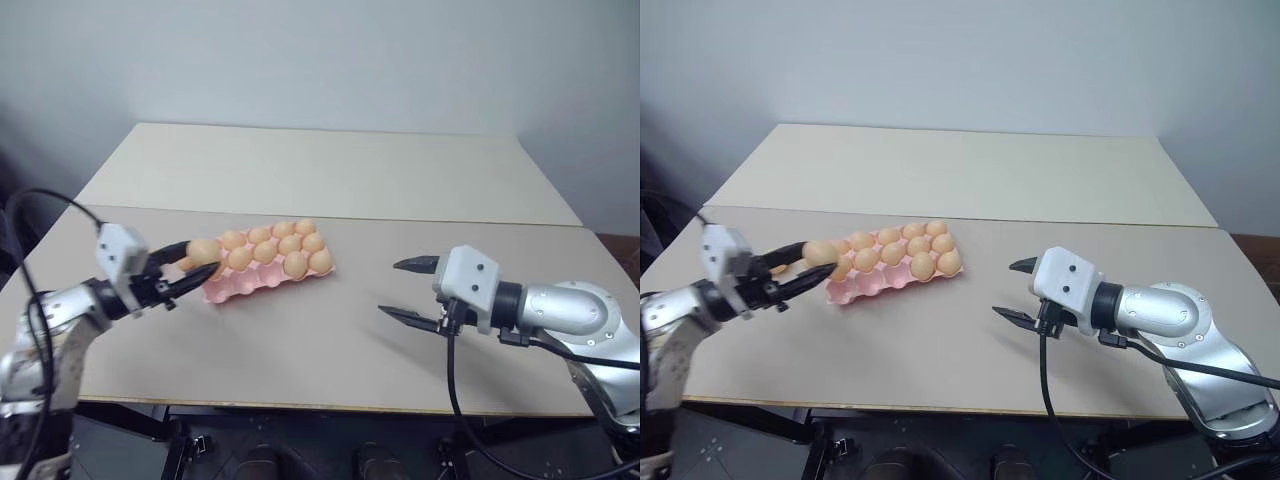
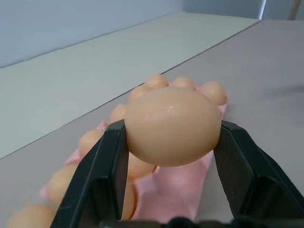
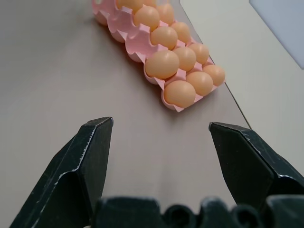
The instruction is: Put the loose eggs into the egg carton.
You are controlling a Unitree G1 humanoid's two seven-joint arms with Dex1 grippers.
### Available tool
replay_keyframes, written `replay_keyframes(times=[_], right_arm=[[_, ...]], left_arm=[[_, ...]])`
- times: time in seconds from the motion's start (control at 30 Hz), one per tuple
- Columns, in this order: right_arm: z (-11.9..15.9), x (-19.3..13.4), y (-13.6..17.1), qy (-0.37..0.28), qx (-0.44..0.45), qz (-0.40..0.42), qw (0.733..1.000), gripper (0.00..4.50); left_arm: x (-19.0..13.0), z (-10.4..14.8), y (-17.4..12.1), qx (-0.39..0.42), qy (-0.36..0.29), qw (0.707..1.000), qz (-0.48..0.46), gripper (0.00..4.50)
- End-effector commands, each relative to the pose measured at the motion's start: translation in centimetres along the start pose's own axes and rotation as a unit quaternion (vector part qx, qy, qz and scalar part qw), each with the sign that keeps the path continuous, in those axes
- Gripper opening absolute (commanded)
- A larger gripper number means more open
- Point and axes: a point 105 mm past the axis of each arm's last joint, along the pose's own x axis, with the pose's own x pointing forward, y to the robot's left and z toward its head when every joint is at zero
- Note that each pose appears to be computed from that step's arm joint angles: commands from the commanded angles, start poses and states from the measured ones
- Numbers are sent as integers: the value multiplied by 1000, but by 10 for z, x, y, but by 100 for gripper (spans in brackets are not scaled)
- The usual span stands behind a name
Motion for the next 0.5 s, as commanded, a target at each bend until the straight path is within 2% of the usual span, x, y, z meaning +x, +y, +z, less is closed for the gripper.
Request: replay_keyframes(times=[0.03,0.27,0.5], right_arm=[[9,-6,-6,-8,-18,-28,999,382],[6,-10,-1,3,-8,-59,998,382],[3,-12,1,10,-3,-73,997,382]], left_arm=[[16,0,1,11,-13,1000,-16,240],[42,-8,-2,33,-4,998,-61,240],[57,-5,-3,33,-13,995,-93,240]])
